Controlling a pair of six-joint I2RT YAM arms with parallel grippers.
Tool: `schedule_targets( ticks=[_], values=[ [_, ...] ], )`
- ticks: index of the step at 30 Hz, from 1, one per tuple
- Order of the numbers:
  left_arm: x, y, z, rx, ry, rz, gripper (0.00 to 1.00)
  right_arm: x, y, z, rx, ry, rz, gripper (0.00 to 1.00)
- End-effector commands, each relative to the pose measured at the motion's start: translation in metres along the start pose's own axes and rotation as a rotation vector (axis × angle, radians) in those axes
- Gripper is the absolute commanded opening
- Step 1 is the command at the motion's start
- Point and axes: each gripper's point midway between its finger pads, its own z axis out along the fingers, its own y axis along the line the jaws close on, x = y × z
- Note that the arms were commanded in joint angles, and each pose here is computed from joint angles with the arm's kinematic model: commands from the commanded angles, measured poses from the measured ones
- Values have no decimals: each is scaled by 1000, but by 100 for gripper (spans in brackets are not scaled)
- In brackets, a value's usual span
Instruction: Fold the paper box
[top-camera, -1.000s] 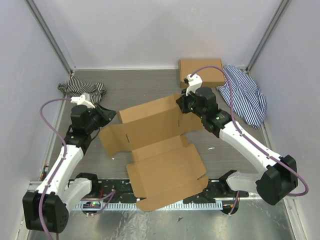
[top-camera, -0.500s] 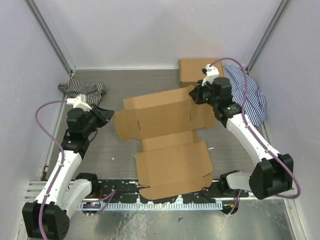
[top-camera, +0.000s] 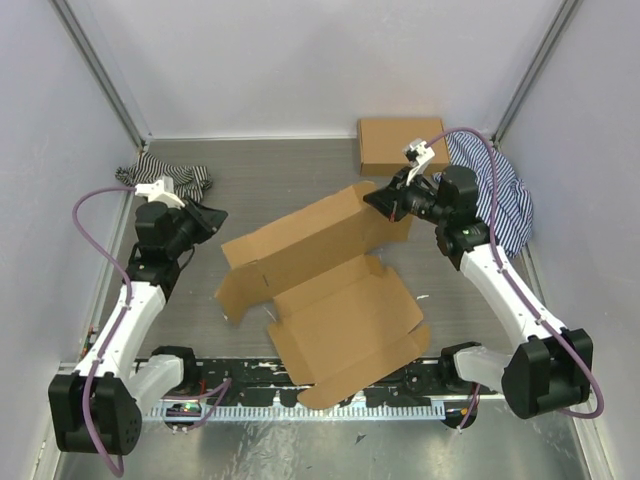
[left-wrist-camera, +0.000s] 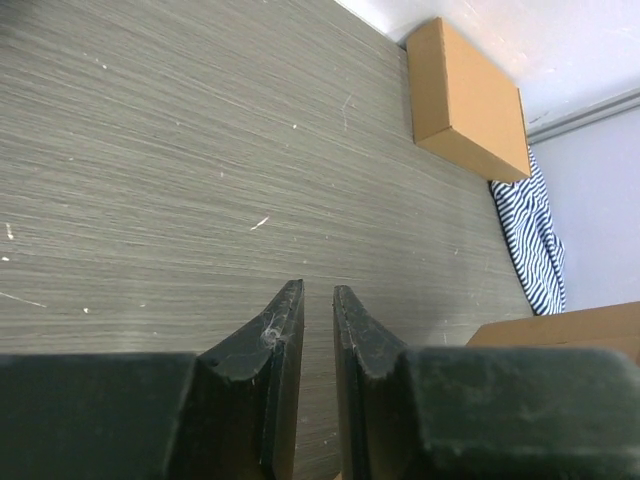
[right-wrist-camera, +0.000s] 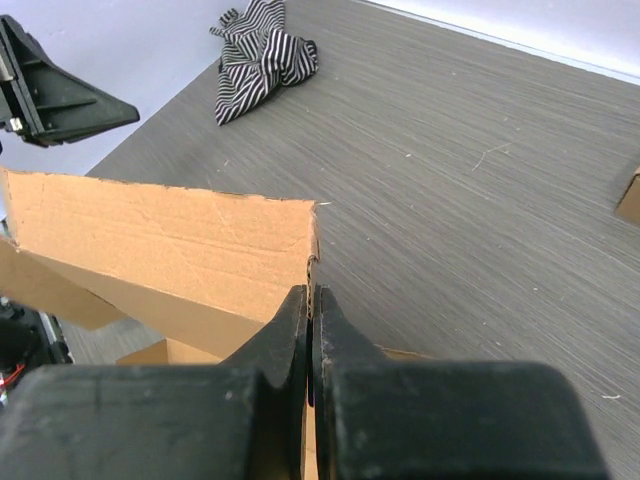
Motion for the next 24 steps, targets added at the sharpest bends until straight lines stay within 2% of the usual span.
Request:
schedule_targets(
  ticks=[1, 4, 12, 17, 24],
  values=[
    [-27, -11, -2, 25, -83, 53, 25, -26, 19, -3, -91, -86, -101, 2],
    [-23, -8, -2, 25, -71, 51, 24, -24, 13, 0, -73, -80, -84, 2],
    [7, -51, -17, 260, 108, 18, 19, -19, 0, 11, -37, -61, -34, 2],
    [20, -52, -30, 252, 195, 42, 18, -20, -4, 15, -26, -65, -19, 2],
    [25, -55, -50, 232, 243, 73, 17, -20, -19, 17, 47, -58, -10, 1]
  ],
)
